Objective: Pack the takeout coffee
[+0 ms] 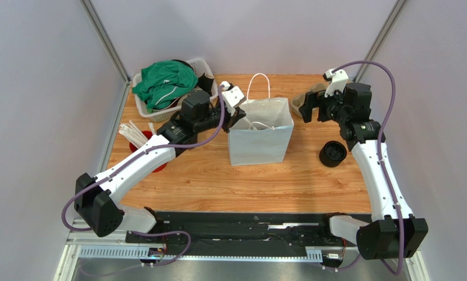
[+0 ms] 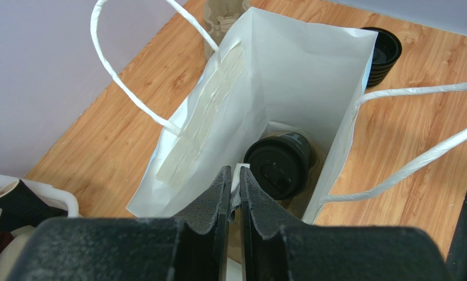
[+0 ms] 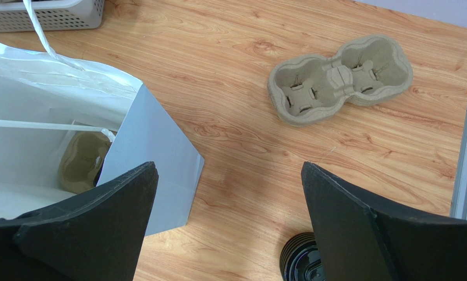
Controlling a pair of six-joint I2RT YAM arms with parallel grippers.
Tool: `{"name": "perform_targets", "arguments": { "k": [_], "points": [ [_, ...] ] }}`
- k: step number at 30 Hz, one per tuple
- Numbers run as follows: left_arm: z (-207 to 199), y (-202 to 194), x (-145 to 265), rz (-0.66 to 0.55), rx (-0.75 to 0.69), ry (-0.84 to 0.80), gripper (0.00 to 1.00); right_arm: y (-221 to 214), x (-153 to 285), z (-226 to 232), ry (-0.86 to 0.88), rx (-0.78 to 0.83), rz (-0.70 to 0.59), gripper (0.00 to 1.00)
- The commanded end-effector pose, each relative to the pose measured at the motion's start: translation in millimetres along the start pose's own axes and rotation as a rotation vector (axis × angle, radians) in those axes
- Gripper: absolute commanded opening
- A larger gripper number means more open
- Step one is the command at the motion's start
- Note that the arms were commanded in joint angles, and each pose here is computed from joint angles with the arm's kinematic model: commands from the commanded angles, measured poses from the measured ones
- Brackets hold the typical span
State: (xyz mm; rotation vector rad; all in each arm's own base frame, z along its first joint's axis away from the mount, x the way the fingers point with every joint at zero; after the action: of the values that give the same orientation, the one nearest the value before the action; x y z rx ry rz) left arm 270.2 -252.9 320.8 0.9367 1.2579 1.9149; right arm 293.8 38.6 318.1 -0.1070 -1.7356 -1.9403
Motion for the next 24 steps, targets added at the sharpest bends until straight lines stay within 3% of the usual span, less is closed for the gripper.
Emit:
{"name": "perform_targets", "arguments": {
  "k": [1,10,16,21,24],
  "points": [
    [-0.1,-0.1,-5.2,-0.024,-0.035,0.002,0.16,4.7,0.9,0.8,0.013,-0.006,-0.023,0.99],
    [-0.1,-1.4,-6.9,-0.017,-0.031,-0.006,0.32,4.7,1.3,1.8,0.019,-0.005,-0.023,0.99],
    [2.9,5.8,-3.6,-0.014,-0.04,0.007,0.36,4.9,1.7,1.9,0.019,-0.003,-0.024,0.99],
    [13.2,24.6,6.9,-0.017,-0.07,0.06,0.57,5.9,3.5,2.5,0.019,-0.001,-0.03,0.99],
    [19.7,36.5,15.6,-0.024,-0.088,0.097,0.64,6.1,4.5,3.0,0.023,0.001,-0.031,0.99]
  ]
}}
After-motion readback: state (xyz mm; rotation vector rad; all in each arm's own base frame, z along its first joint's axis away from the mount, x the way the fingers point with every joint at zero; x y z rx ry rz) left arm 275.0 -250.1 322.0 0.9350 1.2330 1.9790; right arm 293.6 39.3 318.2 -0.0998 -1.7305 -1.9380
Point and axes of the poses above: each gripper's point midway between its finger pads, its own x axis back along the fingers, its own z axis along the line the jaws close on, y = z × x, the point moved 8 cm from there along x, back along the fingers, and after that the axes turned 8 degrees about -x, right-handed, at the moved point
